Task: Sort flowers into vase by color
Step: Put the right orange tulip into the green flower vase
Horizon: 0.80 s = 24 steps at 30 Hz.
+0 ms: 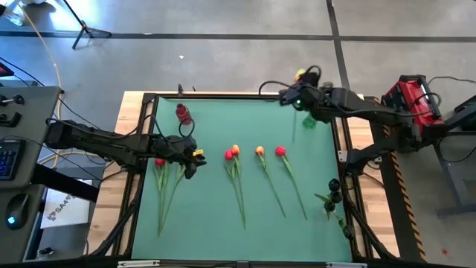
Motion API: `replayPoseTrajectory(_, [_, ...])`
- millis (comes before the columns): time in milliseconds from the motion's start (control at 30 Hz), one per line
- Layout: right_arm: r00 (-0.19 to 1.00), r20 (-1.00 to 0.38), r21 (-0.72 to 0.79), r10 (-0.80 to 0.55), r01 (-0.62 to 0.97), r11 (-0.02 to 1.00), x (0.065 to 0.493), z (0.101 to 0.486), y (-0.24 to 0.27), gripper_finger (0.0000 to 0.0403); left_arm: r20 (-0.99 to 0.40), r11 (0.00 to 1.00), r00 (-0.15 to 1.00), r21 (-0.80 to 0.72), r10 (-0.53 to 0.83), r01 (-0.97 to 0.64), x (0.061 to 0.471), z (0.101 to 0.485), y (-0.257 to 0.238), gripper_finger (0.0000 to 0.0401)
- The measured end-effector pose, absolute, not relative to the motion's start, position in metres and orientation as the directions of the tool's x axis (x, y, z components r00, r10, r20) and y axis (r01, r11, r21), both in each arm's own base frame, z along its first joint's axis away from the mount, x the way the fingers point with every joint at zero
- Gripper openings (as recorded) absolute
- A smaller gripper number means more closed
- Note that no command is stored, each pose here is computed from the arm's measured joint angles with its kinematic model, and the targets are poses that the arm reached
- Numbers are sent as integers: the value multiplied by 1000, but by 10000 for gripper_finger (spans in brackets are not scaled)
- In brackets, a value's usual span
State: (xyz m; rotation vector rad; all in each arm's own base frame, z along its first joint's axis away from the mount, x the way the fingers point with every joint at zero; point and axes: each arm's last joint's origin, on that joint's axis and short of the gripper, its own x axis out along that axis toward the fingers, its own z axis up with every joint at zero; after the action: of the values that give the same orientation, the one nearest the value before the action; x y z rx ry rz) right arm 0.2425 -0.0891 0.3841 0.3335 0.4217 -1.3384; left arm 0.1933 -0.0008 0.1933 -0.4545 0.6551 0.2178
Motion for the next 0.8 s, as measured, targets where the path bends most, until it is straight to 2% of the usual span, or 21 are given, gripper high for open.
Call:
replayPoseTrajectory(100, [48,-404,-86,-914,992,90,229,397,-92,0,-623,844,777,-367,91,-392,194,194,7,103])
replayPoseTrajectory(233, [-55,-331,-78,-942,996,-30,212,404,-99,0,-598,819,790,-382,134,-428,195,196,17,103])
replayPoseTrajectory(633, [-223,-189,-119,-956,972,-203,180,417,-108,0,-536,777,813,-403,227,-483,196,202,38,103])
replayPoseTrajectory(800, [-272,-177,-68,-946,962,-263,179,408,-114,0,-521,785,813,-378,258,-491,196,204,41,103])
